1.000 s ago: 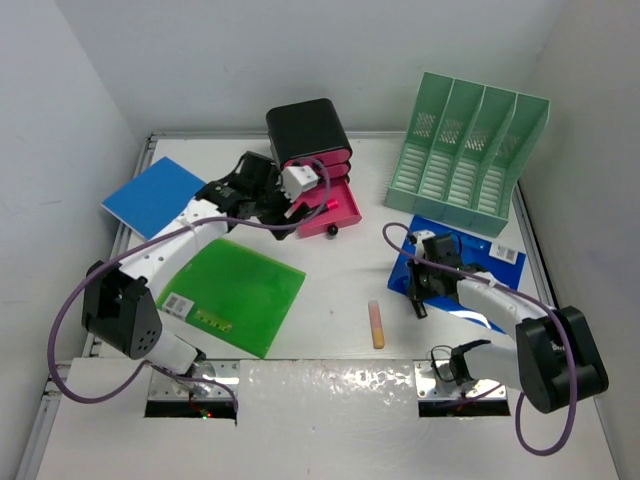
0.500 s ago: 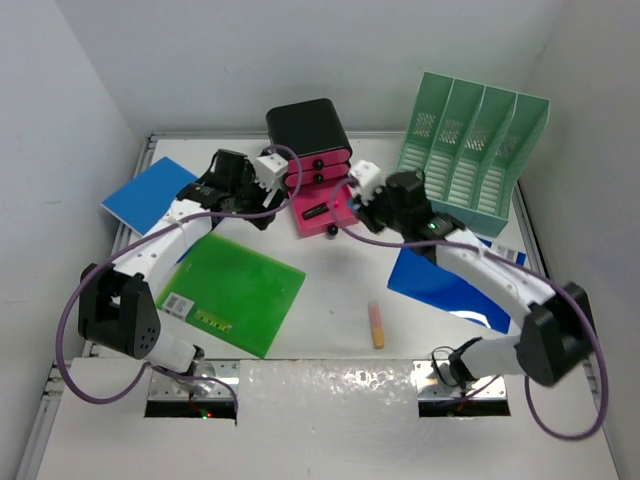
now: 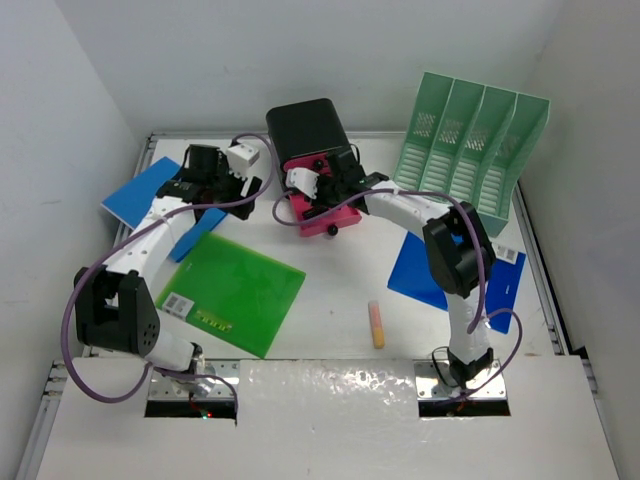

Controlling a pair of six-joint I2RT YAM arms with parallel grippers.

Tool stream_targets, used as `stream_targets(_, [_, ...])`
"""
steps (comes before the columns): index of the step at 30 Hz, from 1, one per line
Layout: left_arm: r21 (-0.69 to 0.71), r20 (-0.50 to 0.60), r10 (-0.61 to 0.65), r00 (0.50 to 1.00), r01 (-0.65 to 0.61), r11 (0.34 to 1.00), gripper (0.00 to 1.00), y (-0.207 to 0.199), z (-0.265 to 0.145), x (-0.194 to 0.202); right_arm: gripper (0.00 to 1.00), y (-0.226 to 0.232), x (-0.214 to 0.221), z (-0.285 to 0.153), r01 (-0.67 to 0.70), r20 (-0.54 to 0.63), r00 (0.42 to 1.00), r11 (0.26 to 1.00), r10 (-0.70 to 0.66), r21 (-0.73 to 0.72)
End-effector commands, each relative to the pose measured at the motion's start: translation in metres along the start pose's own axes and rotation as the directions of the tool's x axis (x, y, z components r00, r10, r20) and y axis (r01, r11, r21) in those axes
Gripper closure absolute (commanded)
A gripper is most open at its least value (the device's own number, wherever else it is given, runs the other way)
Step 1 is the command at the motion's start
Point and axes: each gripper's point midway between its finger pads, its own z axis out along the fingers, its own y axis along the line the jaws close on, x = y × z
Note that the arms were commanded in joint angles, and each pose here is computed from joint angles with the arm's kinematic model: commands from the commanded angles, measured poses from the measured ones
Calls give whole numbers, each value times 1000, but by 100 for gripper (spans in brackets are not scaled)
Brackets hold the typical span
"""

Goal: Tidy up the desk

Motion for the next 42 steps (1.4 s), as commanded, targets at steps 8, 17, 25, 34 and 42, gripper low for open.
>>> stream_targets(8, [22, 70, -10, 998, 9, 1000, 25, 1, -5, -17, 82, -23, 0, 25, 307, -35, 952, 947, -305, 94])
stream_targets(17, [28, 67, -9, 998, 7, 1000, 25, 0, -5, -16, 45, -42, -6, 34, 372, -93, 928, 911, -361, 176])
stream_targets(25, [54, 67, -7, 998, 3, 999, 25, -5, -4, -15, 31, -54, -56, -12, 200, -9, 977, 913, -211, 356])
stream_targets(34, [73, 64, -3, 998, -2, 997, 25, -9, -7, -14, 21, -10, -62, -115, -476, 211, 878, 829, 430, 294])
stream_targets(42, [82, 55, -1, 998, -4, 997, 25, -10, -4, -10, 7, 206, 19, -126, -859, -93, 500, 507, 861, 77])
